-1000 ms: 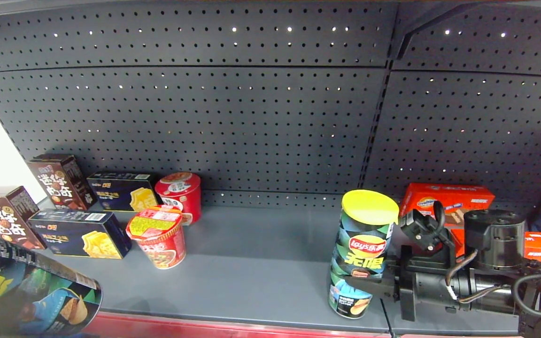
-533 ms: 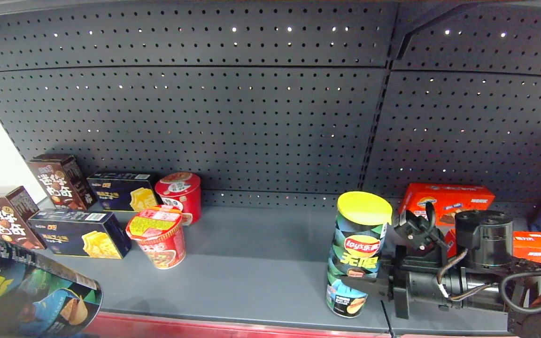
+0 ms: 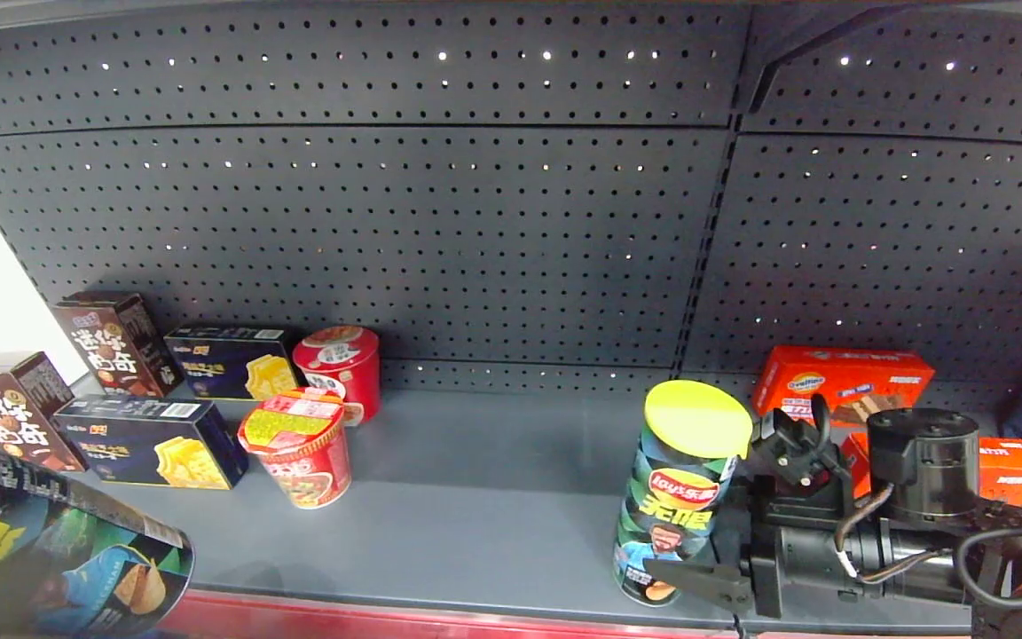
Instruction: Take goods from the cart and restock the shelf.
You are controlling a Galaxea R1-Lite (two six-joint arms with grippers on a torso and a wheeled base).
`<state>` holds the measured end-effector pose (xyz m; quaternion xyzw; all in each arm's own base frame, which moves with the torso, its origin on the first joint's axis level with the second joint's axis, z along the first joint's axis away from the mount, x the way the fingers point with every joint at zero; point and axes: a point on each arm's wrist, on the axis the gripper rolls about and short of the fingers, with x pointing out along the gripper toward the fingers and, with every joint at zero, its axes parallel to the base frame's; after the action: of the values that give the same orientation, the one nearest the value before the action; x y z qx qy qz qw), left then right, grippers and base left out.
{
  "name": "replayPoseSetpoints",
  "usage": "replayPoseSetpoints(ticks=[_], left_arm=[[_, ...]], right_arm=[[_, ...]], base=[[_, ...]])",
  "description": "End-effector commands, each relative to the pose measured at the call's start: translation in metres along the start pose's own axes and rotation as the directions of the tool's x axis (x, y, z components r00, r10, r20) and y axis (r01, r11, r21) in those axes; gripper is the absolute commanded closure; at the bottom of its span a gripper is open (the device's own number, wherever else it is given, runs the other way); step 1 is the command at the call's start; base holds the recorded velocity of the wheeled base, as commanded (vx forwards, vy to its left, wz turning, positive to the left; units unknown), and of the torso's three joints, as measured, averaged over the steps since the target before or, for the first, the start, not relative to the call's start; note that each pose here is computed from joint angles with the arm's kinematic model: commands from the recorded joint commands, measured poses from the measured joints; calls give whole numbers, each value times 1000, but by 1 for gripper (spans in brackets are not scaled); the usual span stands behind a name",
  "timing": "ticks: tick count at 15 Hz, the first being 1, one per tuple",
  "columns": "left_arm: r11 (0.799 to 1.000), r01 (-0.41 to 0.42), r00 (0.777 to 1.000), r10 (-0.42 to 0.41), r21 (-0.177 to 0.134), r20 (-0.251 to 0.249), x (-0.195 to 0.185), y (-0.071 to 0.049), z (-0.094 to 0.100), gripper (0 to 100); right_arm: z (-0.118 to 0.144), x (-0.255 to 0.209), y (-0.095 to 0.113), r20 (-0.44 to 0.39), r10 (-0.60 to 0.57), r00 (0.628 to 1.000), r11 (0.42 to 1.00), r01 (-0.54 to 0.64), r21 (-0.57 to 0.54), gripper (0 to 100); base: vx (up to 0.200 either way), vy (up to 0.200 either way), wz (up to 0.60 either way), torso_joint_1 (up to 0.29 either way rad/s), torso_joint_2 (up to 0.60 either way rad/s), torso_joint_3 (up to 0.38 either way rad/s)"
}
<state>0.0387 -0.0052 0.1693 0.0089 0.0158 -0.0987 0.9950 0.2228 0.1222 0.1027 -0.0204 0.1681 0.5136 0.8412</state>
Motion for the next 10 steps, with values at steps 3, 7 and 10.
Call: replayPoseSetpoints(ticks=[3,7,10], left_arm=[[1000,0,1000,0,2,0,0,0,0,100],[1000,0,1000,0,1,7,0,0,3,100],[1000,-3,1000,3,2,12,-2,0,1,100]], right_arm=[[-4,-22,17,1,-1,1000,1000,1,-3,0],[-5,-28,17,4,-17,1000,1000,17,1,0],[-6,-32,7,4,-60,998,998,60,20,0]], base=[[0,0,0,0,0,0],[0,0,0,0,0,0],[0,0,0,0,0,0]])
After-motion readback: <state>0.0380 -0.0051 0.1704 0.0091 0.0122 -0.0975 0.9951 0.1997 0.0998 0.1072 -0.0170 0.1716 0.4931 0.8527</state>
